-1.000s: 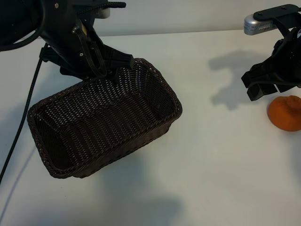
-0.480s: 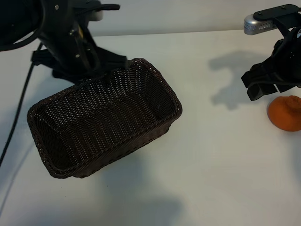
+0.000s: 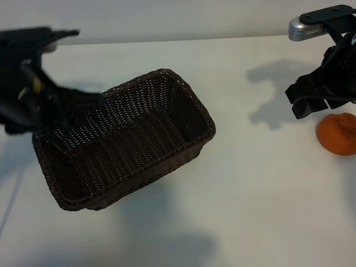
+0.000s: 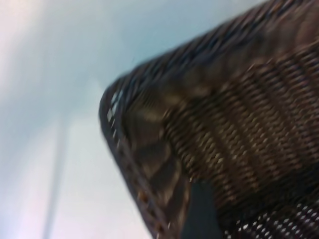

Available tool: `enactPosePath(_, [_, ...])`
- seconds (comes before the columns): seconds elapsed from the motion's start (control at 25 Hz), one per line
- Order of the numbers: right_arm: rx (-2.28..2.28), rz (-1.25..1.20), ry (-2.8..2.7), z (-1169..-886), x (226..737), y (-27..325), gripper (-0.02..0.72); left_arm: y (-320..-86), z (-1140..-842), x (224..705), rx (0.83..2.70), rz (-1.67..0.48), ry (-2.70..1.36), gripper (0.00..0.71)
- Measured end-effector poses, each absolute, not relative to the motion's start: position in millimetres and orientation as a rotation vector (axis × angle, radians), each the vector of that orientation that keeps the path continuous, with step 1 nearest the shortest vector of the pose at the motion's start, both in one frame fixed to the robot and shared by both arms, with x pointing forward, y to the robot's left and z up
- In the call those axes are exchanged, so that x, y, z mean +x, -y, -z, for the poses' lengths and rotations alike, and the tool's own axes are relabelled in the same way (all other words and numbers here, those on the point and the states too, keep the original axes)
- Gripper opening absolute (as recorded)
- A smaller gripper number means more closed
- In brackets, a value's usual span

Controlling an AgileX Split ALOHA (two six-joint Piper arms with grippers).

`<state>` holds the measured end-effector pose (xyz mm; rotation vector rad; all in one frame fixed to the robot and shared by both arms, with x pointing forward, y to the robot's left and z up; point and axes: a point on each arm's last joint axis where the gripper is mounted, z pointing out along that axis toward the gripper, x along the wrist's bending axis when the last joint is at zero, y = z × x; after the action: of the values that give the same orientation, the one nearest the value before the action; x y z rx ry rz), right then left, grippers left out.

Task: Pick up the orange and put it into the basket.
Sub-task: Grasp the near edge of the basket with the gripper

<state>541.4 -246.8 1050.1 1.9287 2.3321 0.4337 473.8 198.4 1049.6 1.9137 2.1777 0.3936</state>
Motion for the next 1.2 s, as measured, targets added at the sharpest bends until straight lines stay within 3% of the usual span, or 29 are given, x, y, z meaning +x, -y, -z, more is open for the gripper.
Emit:
enactPosePath(0.56, [1.929, -0.435, -2.332, -1050.1, 541.5, 246.7, 0.595, -248.4, -1004.6, 431.1, 1.599, -0.481, -2.481, 0.575])
enactPosePath(0.92, [1.927, -0.445, -2.326, -1050.3, 542.1, 246.5, 0.595, -257.7, -987.3, 443.1, 1.454, -0.406, -2.487, 0.575])
enactPosePath(1.2, [1.929, -0.448, -2.326, -1050.4, 542.2, 246.3, 0.595, -243.0, -966.3, 459.0, 1.436, -0.254, -2.459, 0.575])
